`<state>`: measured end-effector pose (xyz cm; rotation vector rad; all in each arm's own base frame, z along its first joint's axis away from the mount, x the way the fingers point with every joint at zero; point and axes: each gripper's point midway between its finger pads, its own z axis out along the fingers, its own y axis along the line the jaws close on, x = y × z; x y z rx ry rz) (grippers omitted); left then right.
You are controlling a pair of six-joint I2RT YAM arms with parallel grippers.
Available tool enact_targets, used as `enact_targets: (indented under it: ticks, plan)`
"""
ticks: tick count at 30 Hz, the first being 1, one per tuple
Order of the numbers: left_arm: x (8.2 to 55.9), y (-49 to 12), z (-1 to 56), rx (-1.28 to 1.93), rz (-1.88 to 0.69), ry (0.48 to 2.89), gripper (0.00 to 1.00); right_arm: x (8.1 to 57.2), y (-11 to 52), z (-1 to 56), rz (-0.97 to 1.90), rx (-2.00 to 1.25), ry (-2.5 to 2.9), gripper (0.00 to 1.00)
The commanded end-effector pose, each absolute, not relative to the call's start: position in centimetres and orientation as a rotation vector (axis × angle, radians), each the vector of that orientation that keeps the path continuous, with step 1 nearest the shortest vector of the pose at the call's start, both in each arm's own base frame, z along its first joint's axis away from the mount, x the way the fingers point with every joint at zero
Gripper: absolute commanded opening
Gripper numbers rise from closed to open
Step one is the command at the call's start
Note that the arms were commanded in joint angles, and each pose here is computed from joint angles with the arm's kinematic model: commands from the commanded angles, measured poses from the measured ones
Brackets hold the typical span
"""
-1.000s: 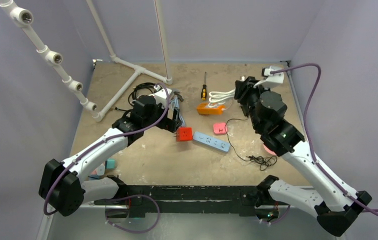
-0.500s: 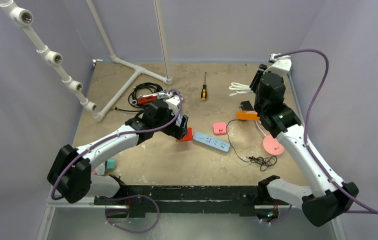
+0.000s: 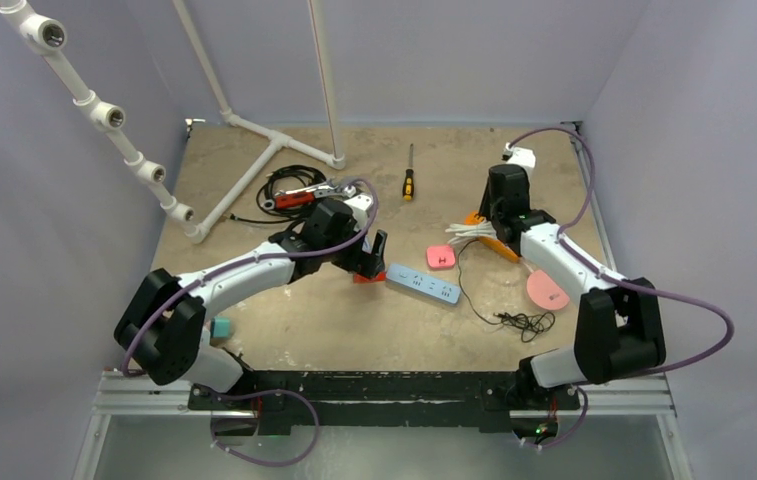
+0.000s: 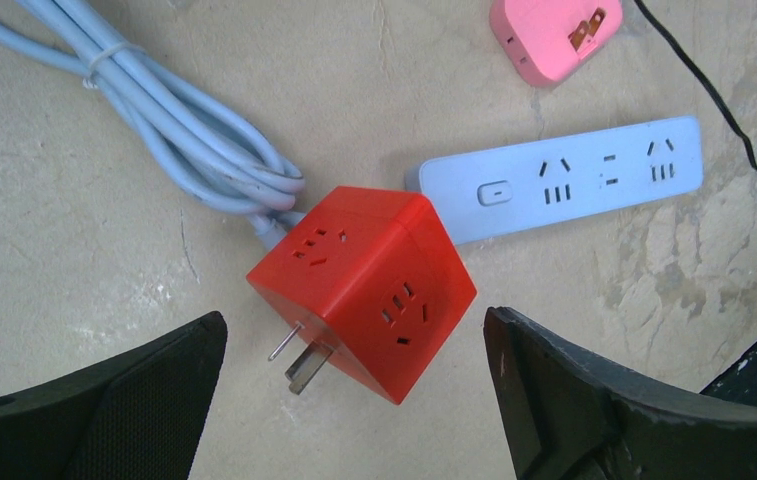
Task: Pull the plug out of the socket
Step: Place the socket at the center of the board.
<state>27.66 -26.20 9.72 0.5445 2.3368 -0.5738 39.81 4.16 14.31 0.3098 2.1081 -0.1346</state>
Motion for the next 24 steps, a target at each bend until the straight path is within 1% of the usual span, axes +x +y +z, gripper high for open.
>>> enact_targets:
  ticks: [1,4,6,11,14,16,17,20,23,24]
  plan:
    - [29.4,-27.9,10.9,0.507,-0.572,2.306,0.99,41.6,4.1,15.6,-0.054,0.376,2.012,0.00]
    - [29.6,-27.4,9.6,0.503,-0.490,2.360,0.99,41.2,3.5,14.4,-0.092,0.396,2.034,0.08]
    - [29.3,-27.3,9.0,0.508,-0.477,2.384,0.99,41.4,3.2,14.3,-0.102,0.410,2.018,0.17]
    - [29.0,-27.5,7.0,0.526,-0.468,2.442,0.99,41.5,3.4,14.0,-0.092,0.422,2.019,0.54]
    - [28.7,-27.3,5.5,0.553,-0.438,2.489,0.99,41.4,3.4,14.6,-0.080,0.422,2.001,0.67]
    - [28.9,-26.9,5.1,0.562,-0.407,2.493,0.99,41.1,3.3,15.2,-0.070,0.423,1.985,0.75]
    - [28.9,-26.9,5.1,0.567,-0.403,2.492,0.97,41.0,3.3,15.5,-0.064,0.424,1.976,0.77]
    - [28.9,-26.8,5.3,0.594,-0.395,2.484,0.85,40.7,3.4,16.3,-0.045,0.425,1.955,0.82]
    - [29.2,-26.1,5.8,0.598,-0.350,2.467,0.63,40.4,3.7,17.2,-0.014,0.414,1.934,0.86]
    - [29.1,-26.0,6.2,0.606,-0.349,2.455,0.58,40.3,3.8,17.4,-0.004,0.408,1.930,0.87]
